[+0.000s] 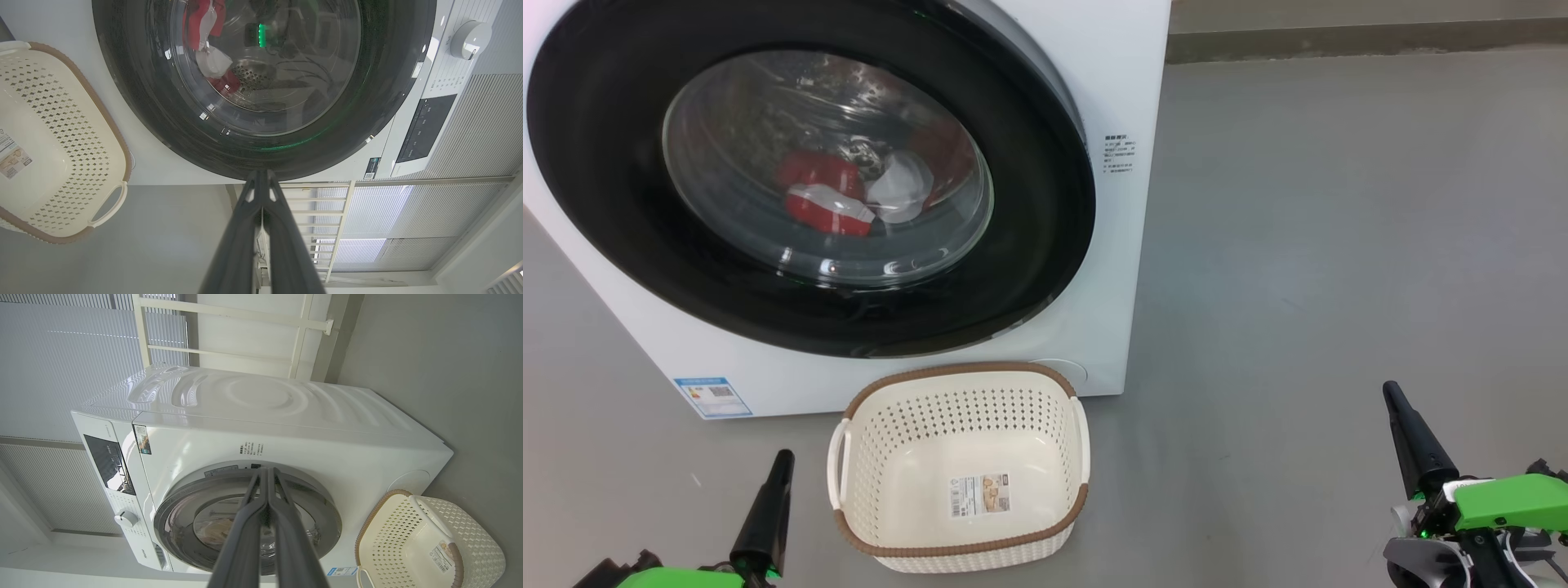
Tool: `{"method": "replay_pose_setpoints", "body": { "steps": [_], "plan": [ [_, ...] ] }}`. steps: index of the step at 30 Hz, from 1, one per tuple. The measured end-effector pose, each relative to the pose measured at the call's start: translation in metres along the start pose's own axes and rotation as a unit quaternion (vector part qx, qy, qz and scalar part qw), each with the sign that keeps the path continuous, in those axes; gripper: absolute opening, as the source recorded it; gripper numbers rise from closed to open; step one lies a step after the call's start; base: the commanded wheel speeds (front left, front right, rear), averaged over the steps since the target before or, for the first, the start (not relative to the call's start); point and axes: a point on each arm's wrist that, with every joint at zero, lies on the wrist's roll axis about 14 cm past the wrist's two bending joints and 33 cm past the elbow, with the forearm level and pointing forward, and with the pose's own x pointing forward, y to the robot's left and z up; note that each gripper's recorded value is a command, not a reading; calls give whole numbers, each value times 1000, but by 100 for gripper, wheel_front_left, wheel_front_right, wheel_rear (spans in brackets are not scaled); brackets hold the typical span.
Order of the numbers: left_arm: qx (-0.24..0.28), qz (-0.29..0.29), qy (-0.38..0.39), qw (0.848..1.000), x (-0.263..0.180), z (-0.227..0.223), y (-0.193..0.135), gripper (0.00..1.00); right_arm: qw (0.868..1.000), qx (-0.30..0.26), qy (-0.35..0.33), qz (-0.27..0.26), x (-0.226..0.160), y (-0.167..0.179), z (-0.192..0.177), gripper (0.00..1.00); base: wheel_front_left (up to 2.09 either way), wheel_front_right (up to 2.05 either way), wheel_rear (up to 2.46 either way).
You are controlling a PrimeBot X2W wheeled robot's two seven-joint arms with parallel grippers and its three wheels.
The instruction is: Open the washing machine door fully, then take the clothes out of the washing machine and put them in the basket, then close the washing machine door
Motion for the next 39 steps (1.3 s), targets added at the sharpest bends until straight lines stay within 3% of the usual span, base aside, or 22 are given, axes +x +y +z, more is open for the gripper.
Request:
{"method": "replay_pose_setpoints", "body": {
  "steps": [10, 11, 17, 27, 39],
  "plan": [
    [0, 0, 0, 1000, 0, 0, 0, 0, 1000, 1, 2, 0, 0, 0, -1, 0, 0, 0, 0],
    [-1, 3, 0, 1000, -1, 0, 2, 100, 1000, 1, 2, -3, -1, -2, -1, 100, 0, 0, 0],
    [-14, 53, 2, 998, -15, -7, 36, 100, 998, 15, 3, -59, -18, -40, -8, 100, 0, 0, 0],
    [9, 49, -6, 999, -15, -5, 33, 100, 998, -3, 3, -57, -17, -38, -10, 100, 0, 0, 0],
    [101, 48, -10, 994, -13, -2, 29, 100, 996, -69, 12, -62, -16, -40, -13, 100, 0, 0, 0]
  ]
}}
